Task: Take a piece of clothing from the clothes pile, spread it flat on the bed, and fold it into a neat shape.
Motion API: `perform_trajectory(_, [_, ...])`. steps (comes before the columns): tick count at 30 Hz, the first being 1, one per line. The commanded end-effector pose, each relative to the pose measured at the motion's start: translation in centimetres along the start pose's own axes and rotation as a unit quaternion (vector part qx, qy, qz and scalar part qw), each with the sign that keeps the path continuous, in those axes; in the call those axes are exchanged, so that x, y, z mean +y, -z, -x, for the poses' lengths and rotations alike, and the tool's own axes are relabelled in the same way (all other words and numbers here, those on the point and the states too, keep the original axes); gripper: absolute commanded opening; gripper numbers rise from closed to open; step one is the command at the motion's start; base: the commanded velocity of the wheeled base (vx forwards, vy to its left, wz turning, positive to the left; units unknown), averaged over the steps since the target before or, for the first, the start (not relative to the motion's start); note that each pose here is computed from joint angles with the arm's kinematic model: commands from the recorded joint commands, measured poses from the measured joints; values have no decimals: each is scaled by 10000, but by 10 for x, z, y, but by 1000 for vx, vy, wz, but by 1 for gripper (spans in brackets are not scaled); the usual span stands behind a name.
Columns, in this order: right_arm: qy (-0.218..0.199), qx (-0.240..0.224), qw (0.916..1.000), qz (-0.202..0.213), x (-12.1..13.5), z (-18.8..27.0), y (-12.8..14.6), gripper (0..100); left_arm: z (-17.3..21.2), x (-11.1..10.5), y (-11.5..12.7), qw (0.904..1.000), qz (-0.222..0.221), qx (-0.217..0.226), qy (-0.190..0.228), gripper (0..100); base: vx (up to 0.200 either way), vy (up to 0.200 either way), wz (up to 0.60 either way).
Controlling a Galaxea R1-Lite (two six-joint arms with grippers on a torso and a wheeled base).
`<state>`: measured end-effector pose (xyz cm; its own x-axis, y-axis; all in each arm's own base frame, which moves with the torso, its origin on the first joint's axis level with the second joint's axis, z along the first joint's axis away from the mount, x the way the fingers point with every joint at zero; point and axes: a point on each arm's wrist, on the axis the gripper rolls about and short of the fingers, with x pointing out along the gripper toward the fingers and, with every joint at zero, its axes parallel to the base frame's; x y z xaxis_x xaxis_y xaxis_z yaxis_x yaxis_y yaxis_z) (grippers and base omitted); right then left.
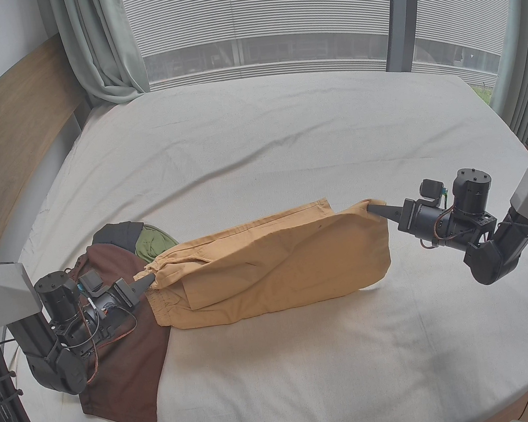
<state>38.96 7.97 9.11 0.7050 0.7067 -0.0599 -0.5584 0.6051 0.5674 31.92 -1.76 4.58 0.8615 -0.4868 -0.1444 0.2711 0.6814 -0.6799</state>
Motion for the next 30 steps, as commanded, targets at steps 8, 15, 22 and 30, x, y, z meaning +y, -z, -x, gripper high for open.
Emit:
perform_trajectory(8, [33, 54, 10000, -49, -14, -22, -7, 0, -6, 6, -4, 9999, -1, -125, -62, 0, 0, 0, 0])
perform_trajectory(15, [48, 105, 9999, -84, -24, -40, -12, 0, -14, 12, -4, 9994, -8, -276, -226, 0, 0, 0, 0])
perform_trajectory(22, [65, 147, 9998, -114, -36, -56, -13, 0, -22, 20, -4, 9988, -12, -374, -324, 0, 0, 0, 0])
perform_trajectory(30, [67, 207, 9997, -147, -47, -71, -7, 0, -32, 29, -2, 9984, -8, -413, -381, 0, 0, 0, 0])
